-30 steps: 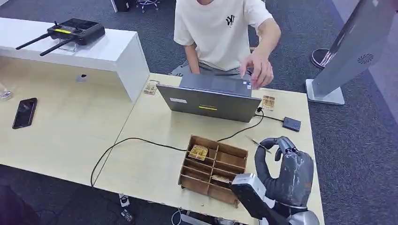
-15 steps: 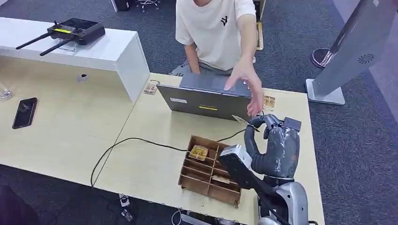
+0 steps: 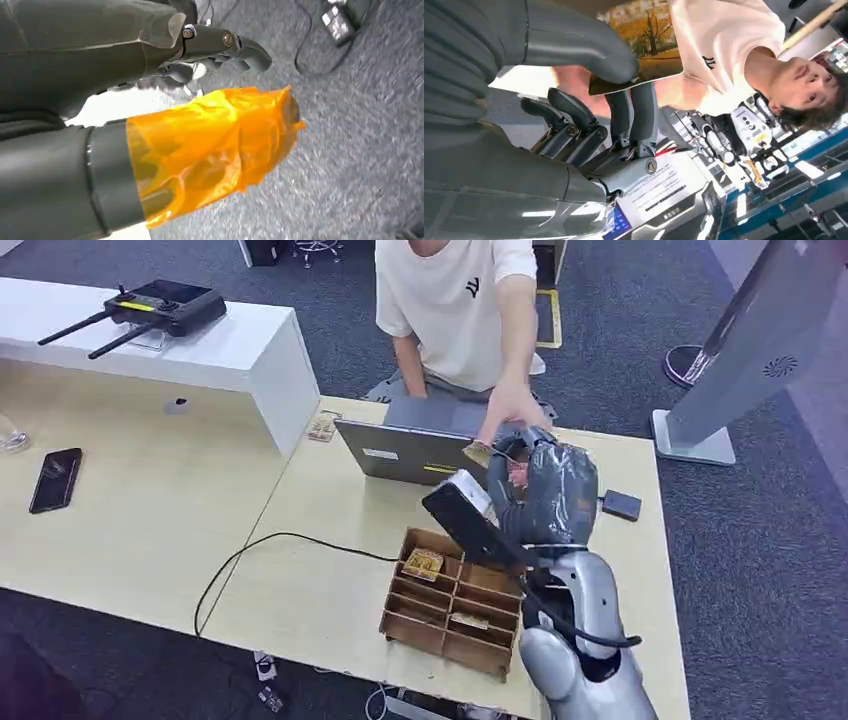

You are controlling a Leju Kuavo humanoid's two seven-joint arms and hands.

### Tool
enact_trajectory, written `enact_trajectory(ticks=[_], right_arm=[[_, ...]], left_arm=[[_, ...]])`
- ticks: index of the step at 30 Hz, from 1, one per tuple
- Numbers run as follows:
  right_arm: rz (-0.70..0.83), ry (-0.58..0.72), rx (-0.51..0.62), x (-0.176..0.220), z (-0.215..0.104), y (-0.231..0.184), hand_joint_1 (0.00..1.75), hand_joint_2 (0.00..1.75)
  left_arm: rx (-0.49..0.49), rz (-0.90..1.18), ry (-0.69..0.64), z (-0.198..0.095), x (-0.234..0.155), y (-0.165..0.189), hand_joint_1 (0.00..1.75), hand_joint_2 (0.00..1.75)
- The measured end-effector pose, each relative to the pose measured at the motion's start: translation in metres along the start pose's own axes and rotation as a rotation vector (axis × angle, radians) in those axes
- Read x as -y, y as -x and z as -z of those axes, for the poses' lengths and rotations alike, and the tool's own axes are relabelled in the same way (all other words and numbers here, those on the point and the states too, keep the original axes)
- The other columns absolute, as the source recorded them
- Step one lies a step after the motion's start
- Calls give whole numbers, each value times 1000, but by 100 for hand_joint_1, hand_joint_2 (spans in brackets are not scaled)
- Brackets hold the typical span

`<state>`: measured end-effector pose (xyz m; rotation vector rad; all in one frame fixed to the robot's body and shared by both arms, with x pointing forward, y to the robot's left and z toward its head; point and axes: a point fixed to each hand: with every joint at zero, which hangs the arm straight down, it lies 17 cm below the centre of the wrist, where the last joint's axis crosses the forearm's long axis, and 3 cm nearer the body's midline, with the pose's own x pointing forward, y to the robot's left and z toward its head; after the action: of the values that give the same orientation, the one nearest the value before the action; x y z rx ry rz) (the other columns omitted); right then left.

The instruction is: Pass the card to the sensor for recognition and then transmit it.

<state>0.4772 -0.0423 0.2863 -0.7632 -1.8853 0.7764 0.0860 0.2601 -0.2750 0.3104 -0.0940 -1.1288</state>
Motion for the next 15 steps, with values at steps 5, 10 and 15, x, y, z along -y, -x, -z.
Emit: enact_trajectory(ticks=[5,10,15], right_arm=[[-110,-15,-40,-1,25,14,175,175],[-165,-18,-66,-1,38,29,175,175],[-199,-21,-81,-4,37,38,175,175]], left_arm=[[9,47,-8,-3,1,-10,0,0],[19,61,-9,-6,4,-19,0,0],[28,63,-8,-8,7,-26,0,0]])
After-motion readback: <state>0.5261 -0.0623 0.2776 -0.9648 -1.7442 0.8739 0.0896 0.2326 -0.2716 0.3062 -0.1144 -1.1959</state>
